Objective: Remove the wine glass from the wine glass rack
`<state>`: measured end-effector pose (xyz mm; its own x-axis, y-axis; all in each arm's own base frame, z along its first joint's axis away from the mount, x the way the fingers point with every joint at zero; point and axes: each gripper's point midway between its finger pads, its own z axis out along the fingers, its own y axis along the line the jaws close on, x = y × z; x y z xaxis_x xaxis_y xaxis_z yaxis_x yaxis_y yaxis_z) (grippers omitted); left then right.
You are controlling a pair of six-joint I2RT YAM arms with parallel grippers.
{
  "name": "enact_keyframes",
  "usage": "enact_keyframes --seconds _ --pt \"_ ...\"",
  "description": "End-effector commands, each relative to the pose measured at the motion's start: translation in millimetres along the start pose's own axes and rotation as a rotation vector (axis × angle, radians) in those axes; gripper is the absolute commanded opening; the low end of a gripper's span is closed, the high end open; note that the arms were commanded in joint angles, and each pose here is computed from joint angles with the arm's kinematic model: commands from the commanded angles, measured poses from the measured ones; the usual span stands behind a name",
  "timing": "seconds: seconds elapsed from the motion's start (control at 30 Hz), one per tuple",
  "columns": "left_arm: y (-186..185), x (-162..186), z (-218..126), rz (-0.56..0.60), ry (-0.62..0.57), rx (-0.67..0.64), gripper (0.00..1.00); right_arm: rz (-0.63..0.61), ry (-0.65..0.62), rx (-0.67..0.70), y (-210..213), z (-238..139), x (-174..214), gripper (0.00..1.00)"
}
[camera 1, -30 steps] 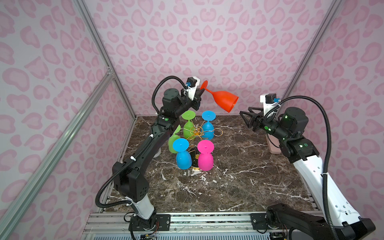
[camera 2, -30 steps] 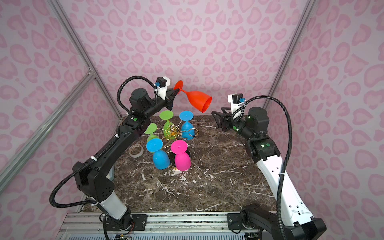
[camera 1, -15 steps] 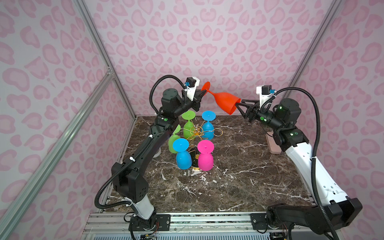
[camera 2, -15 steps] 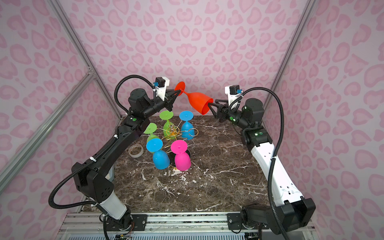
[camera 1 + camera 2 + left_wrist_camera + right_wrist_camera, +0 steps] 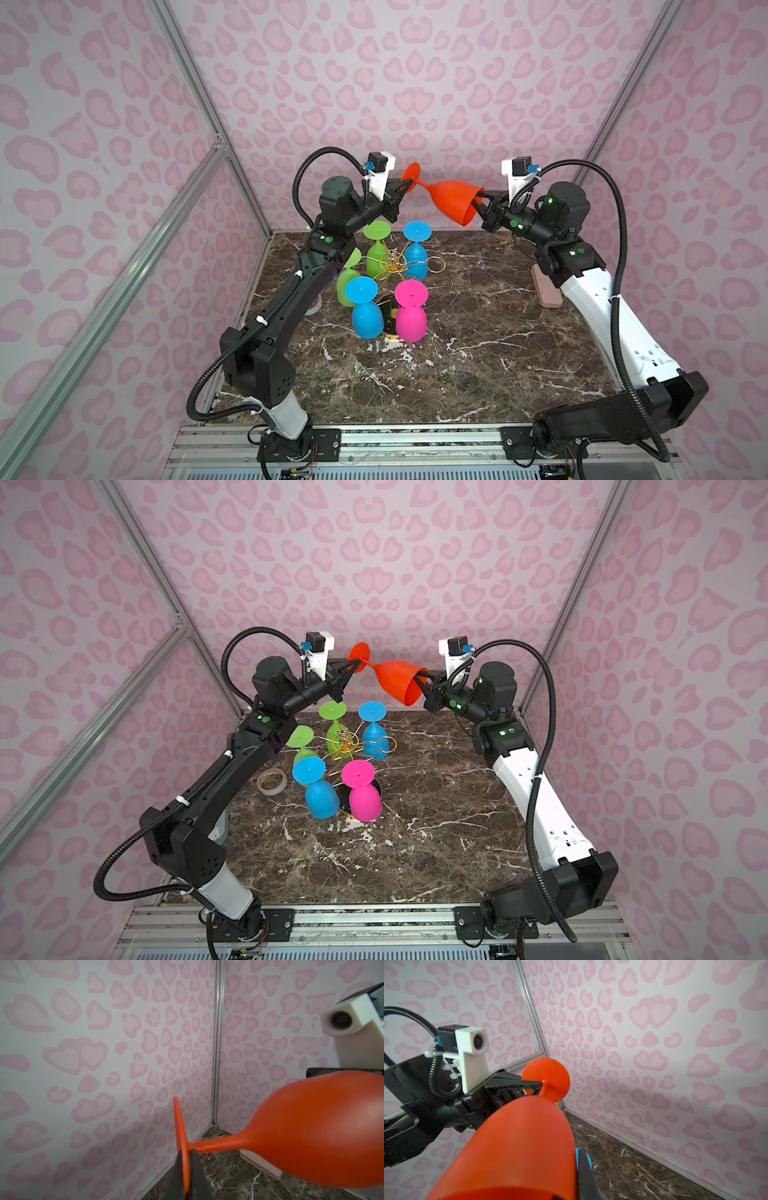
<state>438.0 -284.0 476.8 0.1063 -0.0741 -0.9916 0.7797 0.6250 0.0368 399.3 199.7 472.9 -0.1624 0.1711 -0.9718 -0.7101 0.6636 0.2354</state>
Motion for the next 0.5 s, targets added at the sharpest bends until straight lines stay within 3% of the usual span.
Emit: enact_keyframes --seconds 0.0,0.07,0.23,0.37,0.47 --pt "-8 -16 -5 0.026 -0.048 0.031 0.15 0.009 0.015 0.057 -8 0 -1 0.00" --pt "-8 -17 -5 0.024 -0.053 0.027 0.22 0.008 0.020 0.067 -8 -2 -4 0.00" --pt "2 -22 -14 0.033 -0.060 -0.043 0.51 -0.004 0.030 0.165 -20 -18 -22 0.00" --pt "21 -34 -32 0.042 -0.076 -0.168 0.64 0.049 0.055 0.269 -53 -37 -32 0.00" --pt "28 -48 -52 0.056 -0.109 -0.236 0.72 0.062 0.140 0.348 -79 -46 -22 0.00"
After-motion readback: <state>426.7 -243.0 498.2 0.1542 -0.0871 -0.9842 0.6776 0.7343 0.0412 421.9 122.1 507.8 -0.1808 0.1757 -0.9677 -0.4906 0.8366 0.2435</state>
